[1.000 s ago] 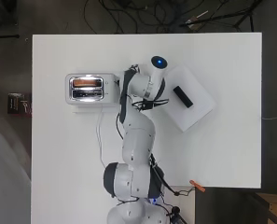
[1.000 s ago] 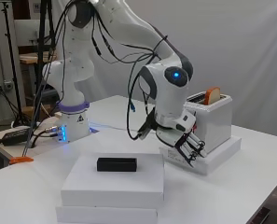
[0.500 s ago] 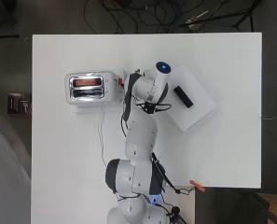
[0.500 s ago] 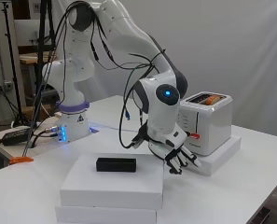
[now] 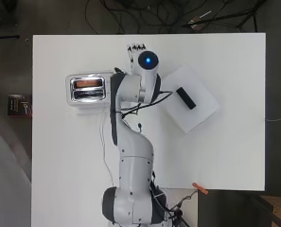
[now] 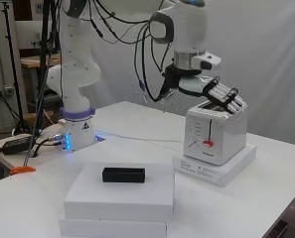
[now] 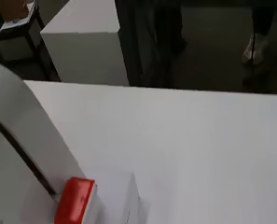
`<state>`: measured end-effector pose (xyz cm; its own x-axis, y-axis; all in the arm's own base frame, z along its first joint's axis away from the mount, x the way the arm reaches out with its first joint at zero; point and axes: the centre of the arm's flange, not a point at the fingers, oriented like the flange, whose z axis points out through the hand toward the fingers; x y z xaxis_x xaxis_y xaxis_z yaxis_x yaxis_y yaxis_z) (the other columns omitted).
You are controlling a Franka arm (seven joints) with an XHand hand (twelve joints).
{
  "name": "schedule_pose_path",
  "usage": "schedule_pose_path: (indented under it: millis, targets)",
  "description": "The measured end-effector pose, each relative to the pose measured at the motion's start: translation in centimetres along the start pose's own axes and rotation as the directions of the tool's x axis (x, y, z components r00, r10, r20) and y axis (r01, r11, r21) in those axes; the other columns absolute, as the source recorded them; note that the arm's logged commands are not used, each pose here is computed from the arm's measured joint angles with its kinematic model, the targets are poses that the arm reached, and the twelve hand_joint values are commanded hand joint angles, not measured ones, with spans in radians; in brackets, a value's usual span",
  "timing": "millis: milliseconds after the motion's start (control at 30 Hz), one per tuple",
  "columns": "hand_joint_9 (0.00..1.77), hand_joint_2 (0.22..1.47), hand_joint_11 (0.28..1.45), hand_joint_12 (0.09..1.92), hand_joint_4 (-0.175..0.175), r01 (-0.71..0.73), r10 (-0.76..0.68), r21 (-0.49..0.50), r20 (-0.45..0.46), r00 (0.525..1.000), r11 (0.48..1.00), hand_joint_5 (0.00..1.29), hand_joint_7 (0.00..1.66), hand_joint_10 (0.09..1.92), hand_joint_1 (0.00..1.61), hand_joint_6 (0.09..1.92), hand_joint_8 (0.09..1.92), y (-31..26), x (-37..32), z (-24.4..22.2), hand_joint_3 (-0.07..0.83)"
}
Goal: Teleoperate dual arm-hand system to toast a bread
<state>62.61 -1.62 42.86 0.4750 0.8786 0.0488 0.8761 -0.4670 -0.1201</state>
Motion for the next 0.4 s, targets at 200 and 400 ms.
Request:
schedule_pose_path:
  millis: [200, 400]
  targets:
    - [0.34, 1.00, 0.45, 0.09, 0.044, -0.150, 0.145, -0.146, -0.046, 0.988, 0.978, 0.26, 0.18, 0.09, 0.00, 0.09, 0.09, -7.1, -1.7, -6.8, 0.004]
    - [0.26, 0.96, 0.41, 0.09, 0.055, -0.117, 0.115, -0.292, -0.025, 0.993, 0.949, 0.25, 0.13, 0.09, 0.00, 0.09, 0.09, -12.9, -2.9, -12.2, -0.012]
